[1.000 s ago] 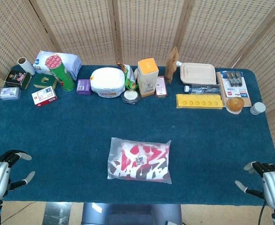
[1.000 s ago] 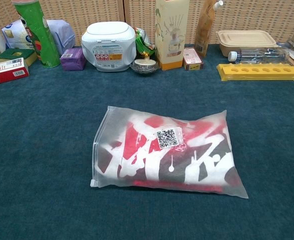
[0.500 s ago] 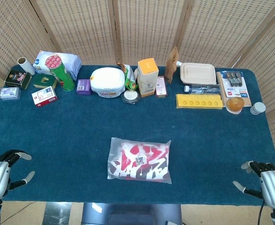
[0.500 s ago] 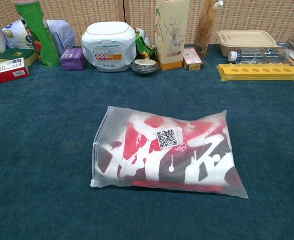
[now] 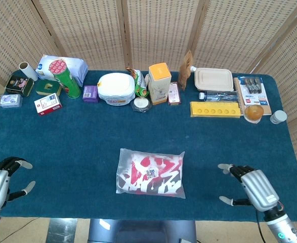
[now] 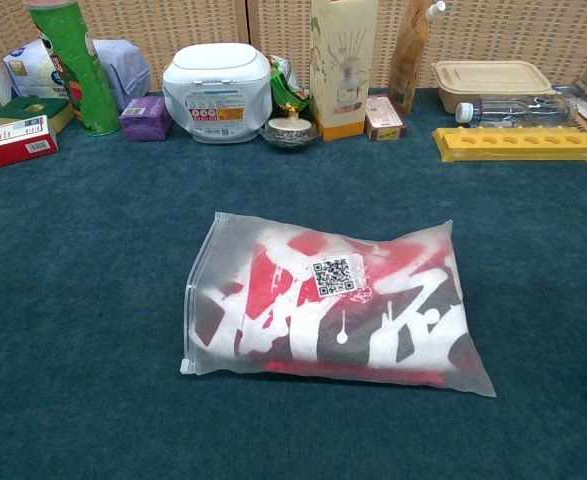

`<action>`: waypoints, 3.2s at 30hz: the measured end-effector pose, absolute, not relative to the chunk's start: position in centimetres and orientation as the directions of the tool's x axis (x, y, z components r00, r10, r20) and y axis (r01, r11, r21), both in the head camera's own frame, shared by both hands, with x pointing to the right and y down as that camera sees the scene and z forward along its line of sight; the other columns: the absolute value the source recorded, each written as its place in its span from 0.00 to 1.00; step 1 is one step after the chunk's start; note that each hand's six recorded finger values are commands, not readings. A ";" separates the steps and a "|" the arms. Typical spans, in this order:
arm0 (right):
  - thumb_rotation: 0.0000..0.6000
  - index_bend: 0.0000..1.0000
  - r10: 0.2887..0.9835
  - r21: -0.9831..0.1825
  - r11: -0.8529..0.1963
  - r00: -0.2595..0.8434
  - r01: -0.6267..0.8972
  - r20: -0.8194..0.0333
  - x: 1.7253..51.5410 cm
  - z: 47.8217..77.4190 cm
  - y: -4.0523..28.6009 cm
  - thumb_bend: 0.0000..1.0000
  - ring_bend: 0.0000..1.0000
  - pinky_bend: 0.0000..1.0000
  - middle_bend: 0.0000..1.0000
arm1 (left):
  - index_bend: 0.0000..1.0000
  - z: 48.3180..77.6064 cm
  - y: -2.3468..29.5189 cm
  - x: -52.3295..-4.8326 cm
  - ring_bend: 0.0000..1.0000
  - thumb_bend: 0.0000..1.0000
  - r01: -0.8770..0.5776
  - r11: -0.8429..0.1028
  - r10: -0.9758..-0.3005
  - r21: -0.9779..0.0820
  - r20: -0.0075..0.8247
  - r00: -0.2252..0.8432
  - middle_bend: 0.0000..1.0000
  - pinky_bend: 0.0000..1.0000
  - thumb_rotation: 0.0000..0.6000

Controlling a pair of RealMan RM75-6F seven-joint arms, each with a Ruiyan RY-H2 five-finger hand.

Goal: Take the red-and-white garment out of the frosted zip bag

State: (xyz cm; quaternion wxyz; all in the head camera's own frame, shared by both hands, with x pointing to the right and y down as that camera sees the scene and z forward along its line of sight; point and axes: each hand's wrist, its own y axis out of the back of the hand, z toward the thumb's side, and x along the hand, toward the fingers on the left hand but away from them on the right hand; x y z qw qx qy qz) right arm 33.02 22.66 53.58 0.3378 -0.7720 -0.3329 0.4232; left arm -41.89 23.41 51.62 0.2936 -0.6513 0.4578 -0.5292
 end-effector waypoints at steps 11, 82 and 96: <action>0.75 0.00 0.621 -0.725 -0.681 0.608 0.106 -0.495 22.7 55.7 20.3 0.08 0.20 0.27 0.12 | 0.44 51.0 22.7 -42.9 0.26 0.22 -0.270 -0.390 -0.916 -0.880 0.401 0.015 0.38 0.30 1.00; 0.77 0.00 0.503 -0.758 -0.499 0.572 -0.420 -0.648 9.8 63.3 15.0 0.01 0.04 0.11 0.00 | 0.44 49.4 24.5 -47.4 0.26 0.22 -0.291 -0.347 -0.920 -0.891 0.384 -0.076 0.38 0.26 1.00; 0.77 0.00 0.434 -0.649 -0.606 0.493 -0.459 -0.754 7.0 66.4 13.9 0.01 0.04 0.11 0.00 | 0.44 49.4 25.3 -49.2 0.26 0.22 -0.284 -0.353 -0.910 -0.891 0.398 -0.117 0.37 0.26 1.00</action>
